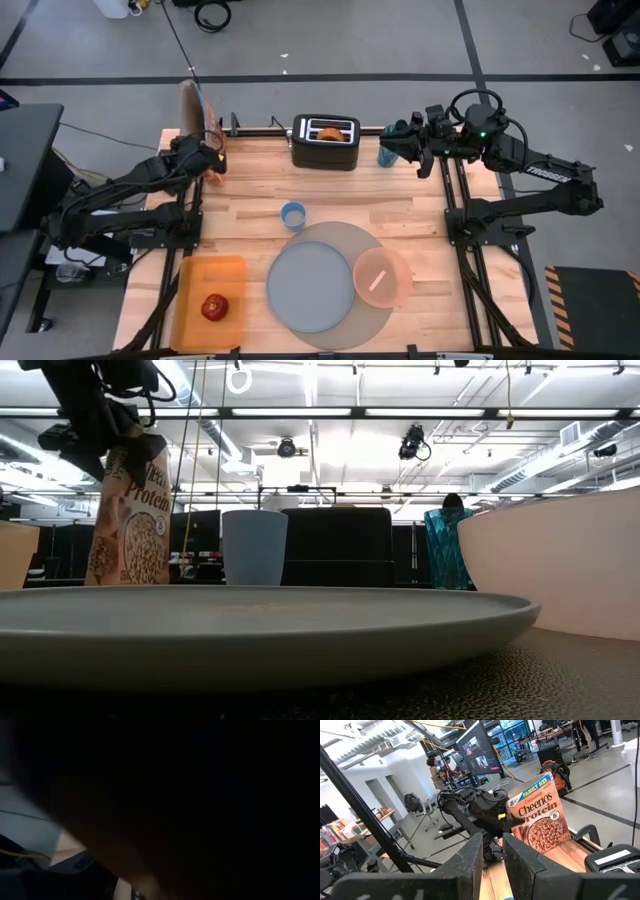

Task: Arrange a breakfast setting
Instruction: Pour the cereal from the cereal box into the orange bowl

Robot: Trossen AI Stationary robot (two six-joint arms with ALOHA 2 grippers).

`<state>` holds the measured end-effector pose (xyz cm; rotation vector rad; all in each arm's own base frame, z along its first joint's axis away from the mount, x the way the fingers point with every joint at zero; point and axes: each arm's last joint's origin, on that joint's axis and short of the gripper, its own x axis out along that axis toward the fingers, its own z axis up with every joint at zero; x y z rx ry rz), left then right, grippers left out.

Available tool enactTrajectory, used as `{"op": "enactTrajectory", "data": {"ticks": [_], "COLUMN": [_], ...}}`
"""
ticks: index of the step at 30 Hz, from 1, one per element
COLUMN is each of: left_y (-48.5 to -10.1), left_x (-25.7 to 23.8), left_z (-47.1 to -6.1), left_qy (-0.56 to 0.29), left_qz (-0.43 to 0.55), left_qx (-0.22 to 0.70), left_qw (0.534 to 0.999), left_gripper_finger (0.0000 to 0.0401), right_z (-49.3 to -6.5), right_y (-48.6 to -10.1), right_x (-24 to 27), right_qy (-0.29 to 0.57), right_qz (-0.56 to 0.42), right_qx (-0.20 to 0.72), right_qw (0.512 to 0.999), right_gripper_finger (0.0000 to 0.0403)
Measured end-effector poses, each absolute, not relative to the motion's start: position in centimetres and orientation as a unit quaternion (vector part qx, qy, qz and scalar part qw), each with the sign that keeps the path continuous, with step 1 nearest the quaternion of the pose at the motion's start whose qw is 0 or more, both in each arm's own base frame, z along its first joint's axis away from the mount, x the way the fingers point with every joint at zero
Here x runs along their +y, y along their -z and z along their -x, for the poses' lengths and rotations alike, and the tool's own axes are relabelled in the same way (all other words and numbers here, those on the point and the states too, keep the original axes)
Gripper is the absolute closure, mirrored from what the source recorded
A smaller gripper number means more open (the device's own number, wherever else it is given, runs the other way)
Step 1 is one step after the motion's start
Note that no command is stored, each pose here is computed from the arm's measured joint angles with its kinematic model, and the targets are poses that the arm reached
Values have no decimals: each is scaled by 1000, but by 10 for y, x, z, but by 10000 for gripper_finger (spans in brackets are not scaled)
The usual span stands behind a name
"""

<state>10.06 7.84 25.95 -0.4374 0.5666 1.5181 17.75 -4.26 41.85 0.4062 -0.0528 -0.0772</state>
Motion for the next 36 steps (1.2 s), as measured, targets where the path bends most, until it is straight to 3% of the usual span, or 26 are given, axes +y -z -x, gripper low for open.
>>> {"op": "enactTrajectory", "data": {"ticks": [4, 11, 21, 27, 36], "left_y": [-270, -299, -305, -288, -269], "left_x": [76, 70, 47, 40, 35], "left_z": [-101, -90, -59, -65, -73], "left_qy": [-654, -645, -646, -626, -634], "left_qz": [221, 184, 221, 244, 198], "left_qx": [237, 228, 175, 130, 122], "left_qw": [683, 706, 710, 730, 738], "left_gripper_finger": [72, 72, 72, 72, 72], "right_z": [-177, -178, -178, -178, -178], "right_y": [-419, -418, -418, -418, -418], "right_x": [-43, -43, -43, -43, -43], "right_qy": [38, 39, 40, 40, 38], "right_qz": [-202, -201, -195, -195, -208], "right_qx": [-26, -26, -26, -26, -26], "right_qw": [978, 978, 980, 980, 977], "right_gripper_finger": [321, 321, 321, 321, 321]}}
